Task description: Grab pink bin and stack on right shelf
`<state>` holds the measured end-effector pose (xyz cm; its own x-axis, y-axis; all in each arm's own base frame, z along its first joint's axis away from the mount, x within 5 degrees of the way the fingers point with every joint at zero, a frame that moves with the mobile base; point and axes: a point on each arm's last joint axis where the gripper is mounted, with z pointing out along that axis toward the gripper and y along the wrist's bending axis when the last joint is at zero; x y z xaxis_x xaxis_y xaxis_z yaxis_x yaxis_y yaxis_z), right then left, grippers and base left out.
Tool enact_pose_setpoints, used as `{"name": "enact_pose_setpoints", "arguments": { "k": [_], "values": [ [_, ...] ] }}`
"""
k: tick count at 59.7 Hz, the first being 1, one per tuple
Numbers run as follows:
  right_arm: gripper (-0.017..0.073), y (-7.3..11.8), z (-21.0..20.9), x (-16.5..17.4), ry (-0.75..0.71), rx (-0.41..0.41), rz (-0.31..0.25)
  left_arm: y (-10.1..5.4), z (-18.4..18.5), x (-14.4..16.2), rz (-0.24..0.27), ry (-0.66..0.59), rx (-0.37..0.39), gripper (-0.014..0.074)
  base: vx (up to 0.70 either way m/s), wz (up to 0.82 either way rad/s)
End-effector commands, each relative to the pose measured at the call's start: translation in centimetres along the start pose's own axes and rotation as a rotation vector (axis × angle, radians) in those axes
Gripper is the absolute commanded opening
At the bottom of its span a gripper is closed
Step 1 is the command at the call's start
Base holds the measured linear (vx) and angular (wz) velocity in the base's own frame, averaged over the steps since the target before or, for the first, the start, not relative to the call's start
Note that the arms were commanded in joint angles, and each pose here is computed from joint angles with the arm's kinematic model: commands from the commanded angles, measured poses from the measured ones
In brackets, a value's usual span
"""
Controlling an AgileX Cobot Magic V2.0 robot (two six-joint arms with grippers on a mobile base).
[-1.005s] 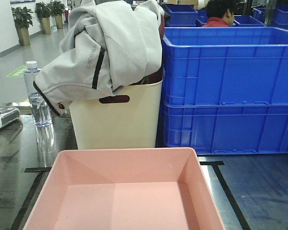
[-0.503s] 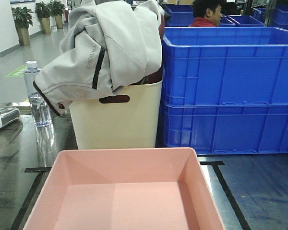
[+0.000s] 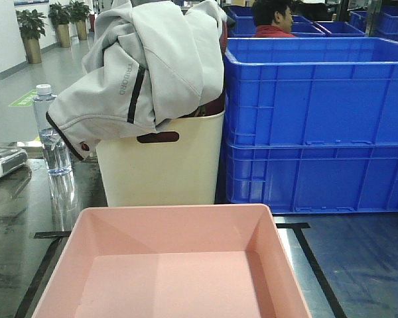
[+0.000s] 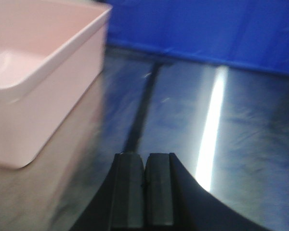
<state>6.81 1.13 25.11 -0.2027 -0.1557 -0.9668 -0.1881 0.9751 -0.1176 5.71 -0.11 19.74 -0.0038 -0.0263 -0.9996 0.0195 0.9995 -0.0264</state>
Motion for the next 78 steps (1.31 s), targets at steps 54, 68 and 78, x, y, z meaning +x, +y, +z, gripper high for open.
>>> {"name": "enact_pose_setpoints", "arguments": {
  "k": [54, 68, 78],
  "values": [
    [-0.0012, 0.0, -0.5, 4.3, -0.383, 0.122, 0.111, 0.0, -0.1, -0.4, -0.005, -0.092, 0.003, -0.0006, 0.0, 0.0],
    [-0.0012, 0.3, -0.5, 4.2, -0.39, 0.071, 0.082, 0.0, -0.1, -0.4, -0.005, -0.092, 0.003, -0.0006, 0.0, 0.0],
    [-0.0012, 0.3, -0.5, 4.1, -0.395, 0.073, 0.082, 0.0, -0.1, -0.4, -0.005, -0.092, 0.003, -0.0006, 0.0, 0.0]
  ]
}}
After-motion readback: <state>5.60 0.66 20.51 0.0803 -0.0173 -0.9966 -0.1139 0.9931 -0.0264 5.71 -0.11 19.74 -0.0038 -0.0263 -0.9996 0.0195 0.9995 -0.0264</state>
